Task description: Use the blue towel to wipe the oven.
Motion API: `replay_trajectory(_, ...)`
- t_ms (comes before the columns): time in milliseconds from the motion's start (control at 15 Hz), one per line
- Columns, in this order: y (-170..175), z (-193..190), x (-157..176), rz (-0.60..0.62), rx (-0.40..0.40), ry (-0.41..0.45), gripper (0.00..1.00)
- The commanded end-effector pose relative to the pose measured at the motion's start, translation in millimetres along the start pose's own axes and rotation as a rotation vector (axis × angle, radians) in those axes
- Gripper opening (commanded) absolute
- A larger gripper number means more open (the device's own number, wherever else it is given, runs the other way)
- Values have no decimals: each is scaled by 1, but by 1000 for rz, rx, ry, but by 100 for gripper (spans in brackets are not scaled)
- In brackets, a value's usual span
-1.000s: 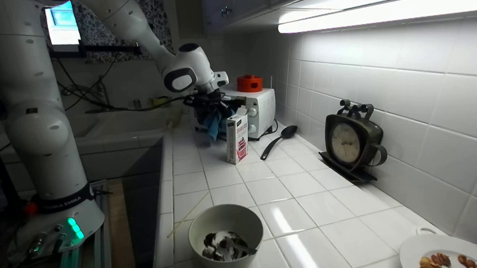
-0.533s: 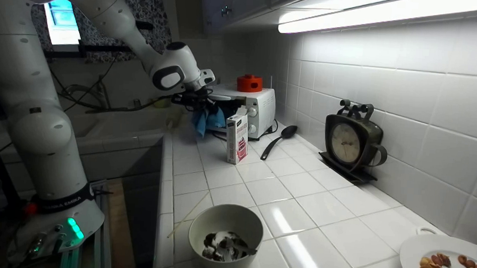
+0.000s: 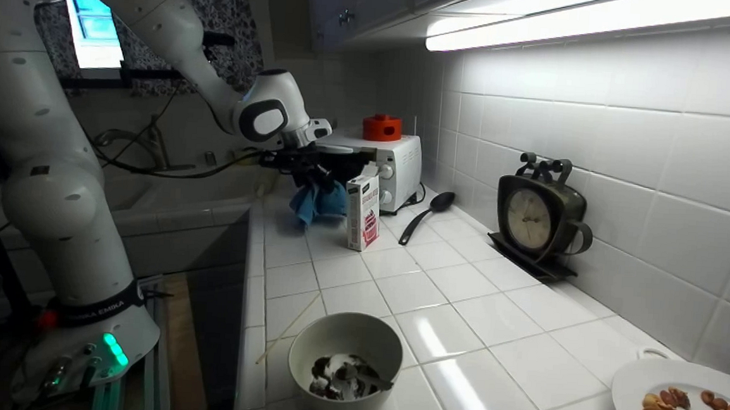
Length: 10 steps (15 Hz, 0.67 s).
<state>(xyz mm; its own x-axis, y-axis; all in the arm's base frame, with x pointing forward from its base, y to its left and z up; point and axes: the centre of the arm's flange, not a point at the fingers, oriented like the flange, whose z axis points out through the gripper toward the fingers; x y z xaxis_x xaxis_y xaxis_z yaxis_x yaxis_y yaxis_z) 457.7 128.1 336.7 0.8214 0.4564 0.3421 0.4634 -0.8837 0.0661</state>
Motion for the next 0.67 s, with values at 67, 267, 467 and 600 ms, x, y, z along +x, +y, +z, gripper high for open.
replay_trajectory(67,10,-41,-18,64,-4,-256,0)
replay_trajectory(267,6,-47,-29,86,-8,-356,0)
replay_trajectory(467,25,-33,-20,168,-28,-367,0)
replay_trajectory(600,37,-23,-19,212,-46,-378,0)
